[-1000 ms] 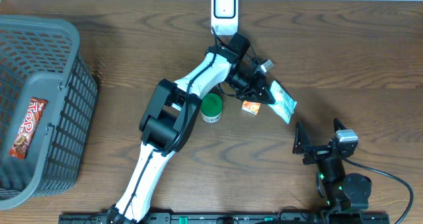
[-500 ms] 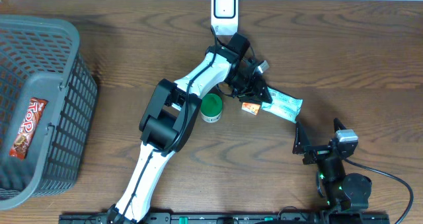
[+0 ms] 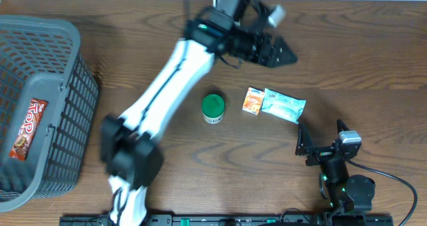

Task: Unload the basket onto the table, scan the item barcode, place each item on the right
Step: 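Carry the wet-wipe pack out and place it beside the Kleenex, then reach the left gripper back into the basket toward the TOP bar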

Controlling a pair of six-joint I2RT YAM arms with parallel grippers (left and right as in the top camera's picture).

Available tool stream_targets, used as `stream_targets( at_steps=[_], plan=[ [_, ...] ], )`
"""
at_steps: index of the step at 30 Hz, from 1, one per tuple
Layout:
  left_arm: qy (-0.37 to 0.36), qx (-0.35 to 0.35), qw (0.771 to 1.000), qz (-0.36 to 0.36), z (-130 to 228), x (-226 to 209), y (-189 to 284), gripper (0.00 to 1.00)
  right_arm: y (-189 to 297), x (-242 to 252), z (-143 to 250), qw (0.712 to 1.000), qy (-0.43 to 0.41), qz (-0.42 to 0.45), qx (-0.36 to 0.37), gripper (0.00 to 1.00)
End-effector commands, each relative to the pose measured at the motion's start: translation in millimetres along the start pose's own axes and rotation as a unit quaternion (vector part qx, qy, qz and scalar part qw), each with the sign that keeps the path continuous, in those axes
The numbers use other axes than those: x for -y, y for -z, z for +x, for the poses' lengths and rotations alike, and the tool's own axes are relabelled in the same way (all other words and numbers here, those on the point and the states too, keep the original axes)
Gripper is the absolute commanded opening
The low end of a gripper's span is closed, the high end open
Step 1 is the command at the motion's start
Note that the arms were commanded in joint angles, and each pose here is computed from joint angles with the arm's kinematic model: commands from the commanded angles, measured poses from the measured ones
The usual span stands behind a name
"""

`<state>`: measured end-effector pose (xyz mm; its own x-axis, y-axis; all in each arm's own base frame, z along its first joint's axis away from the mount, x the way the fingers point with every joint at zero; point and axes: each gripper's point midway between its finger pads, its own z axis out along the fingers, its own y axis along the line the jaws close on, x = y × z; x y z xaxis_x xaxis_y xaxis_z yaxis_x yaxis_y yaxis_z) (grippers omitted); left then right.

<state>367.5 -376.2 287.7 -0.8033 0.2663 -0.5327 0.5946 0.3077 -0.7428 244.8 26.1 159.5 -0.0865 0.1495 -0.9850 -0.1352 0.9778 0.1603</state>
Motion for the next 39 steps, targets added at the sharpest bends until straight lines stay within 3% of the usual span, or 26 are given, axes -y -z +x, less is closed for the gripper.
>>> stream_targets(
  at_steps=[1,3,5,7,10,11,18,21,26,37,39],
  plan=[
    [-0.04,0.093,0.991,-0.088,-29,35,82,0.74,0,0,0,1.0,-0.005,0.0,0.0,0.99],
    [-0.016,0.146,0.968,-0.206,-32,20,135,0.74,0,0,0,1.0,-0.005,0.0,0.0,0.99],
    [0.039,0.207,0.912,-0.353,-22,-2,209,0.75,0,0,0,1.0,-0.005,0.0,0.0,0.99],
    [0.104,0.261,0.836,-0.472,-1,-19,279,0.78,0,0,0,1.0,-0.005,0.0,0.0,0.99],
    [0.211,0.34,0.692,-0.601,48,-29,384,0.85,0,0,0,1.0,-0.005,0.0,0.0,0.99],
    [0.234,0.353,0.661,-0.619,62,-30,406,0.88,0,0,0,1.0,-0.005,0.0,0.0,0.99],
    [0.427,0.378,0.486,-0.662,168,-56,505,0.89,0,0,0,1.0,-0.005,0.0,0.0,0.99],
    [0.491,0.368,0.434,-0.66,204,-71,525,0.92,0,0,0,1.0,-0.005,0.0,0.0,0.99],
    [0.55,0.331,0.396,-0.656,239,-104,541,0.92,0,0,0,1.0,-0.005,0.0,0.0,0.99],
    [0.486,0.065,0.533,-0.69,259,-239,535,0.92,0,0,0,1.0,-0.005,0.0,0.0,0.99],
    [0.488,0.039,0.541,-0.684,266,-253,531,0.92,0,0,0,1.0,-0.005,0.0,0.0,0.99]
  ],
)
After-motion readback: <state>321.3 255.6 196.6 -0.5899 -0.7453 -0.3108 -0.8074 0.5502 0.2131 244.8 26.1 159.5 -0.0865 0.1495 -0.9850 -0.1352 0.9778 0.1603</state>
